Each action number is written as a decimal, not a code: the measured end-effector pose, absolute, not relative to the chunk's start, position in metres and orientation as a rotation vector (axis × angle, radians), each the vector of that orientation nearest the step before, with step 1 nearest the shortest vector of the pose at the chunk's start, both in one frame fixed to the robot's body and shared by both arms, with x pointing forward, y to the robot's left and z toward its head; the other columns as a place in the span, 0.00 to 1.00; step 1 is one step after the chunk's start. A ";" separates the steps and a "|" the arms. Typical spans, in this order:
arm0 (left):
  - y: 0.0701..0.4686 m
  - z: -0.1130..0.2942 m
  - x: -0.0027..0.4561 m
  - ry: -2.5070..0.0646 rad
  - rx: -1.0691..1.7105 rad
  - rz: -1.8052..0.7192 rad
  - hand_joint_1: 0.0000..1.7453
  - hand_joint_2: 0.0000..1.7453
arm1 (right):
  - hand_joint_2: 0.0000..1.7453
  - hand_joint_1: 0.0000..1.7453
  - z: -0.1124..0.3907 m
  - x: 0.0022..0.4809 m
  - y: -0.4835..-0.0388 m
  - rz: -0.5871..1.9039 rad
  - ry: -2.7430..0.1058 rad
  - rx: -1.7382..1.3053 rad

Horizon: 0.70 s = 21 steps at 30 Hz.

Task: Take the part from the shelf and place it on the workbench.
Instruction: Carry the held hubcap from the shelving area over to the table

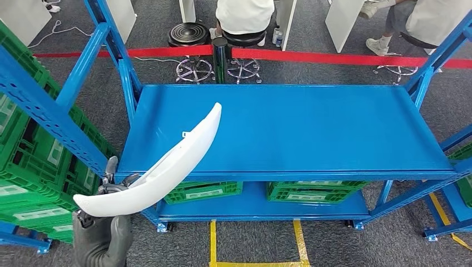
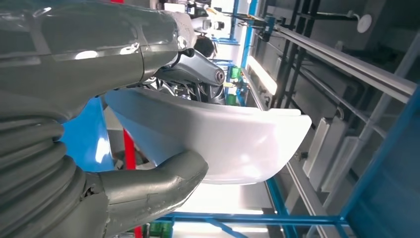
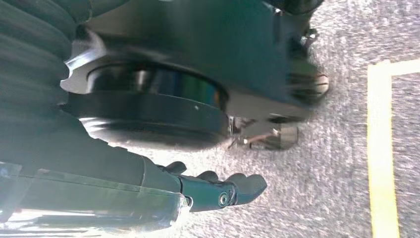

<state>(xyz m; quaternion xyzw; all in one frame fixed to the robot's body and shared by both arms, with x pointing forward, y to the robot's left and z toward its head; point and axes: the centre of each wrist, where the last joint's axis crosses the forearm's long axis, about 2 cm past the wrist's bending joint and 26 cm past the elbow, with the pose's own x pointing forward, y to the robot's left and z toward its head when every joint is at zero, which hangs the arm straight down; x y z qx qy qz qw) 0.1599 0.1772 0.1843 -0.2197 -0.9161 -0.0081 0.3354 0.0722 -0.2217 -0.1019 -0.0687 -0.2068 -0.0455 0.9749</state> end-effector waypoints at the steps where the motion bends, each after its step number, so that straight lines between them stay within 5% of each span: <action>1: 0.177 0.185 0.160 -2.391 -0.574 -0.020 1.00 1.00 | 1.00 0.00 -0.102 0.072 -0.223 -0.092 -0.418 -0.142; 21: 0.175 0.192 0.167 -2.404 -0.704 -0.077 1.00 1.00 | 1.00 0.00 -0.102 0.072 -0.226 -0.142 -0.494 -0.167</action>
